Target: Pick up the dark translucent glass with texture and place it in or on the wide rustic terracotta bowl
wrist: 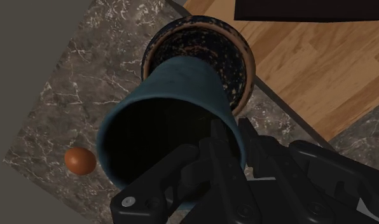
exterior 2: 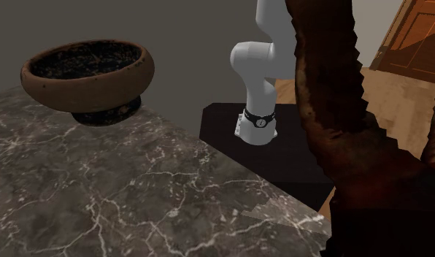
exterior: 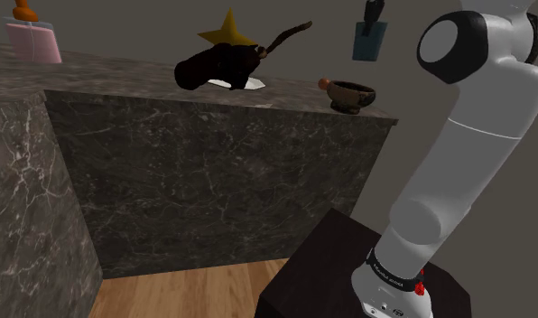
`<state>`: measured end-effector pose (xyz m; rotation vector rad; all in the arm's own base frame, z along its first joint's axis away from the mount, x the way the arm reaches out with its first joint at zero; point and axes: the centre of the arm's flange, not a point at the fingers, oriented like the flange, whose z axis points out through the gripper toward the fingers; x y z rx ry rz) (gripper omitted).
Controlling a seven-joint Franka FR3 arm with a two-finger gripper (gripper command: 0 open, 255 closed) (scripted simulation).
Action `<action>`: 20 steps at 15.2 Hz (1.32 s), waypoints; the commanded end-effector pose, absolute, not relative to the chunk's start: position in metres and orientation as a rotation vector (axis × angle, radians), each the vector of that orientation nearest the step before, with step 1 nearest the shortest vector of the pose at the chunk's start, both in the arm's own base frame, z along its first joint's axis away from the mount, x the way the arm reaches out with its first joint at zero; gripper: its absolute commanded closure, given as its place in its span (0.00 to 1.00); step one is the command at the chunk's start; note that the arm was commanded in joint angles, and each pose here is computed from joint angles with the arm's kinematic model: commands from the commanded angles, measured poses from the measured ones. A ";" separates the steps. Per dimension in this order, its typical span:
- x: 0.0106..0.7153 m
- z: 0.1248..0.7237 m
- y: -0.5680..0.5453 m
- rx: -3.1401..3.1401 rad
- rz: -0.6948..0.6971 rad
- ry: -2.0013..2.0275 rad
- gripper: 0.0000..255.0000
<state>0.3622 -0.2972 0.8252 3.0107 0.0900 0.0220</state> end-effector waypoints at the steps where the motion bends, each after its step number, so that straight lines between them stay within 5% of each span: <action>1: 0.360 0.817 -0.301 3.010 0.023 0.092 1.00; 20: 0.360 0.731 -0.301 3.010 0.023 0.092 1.00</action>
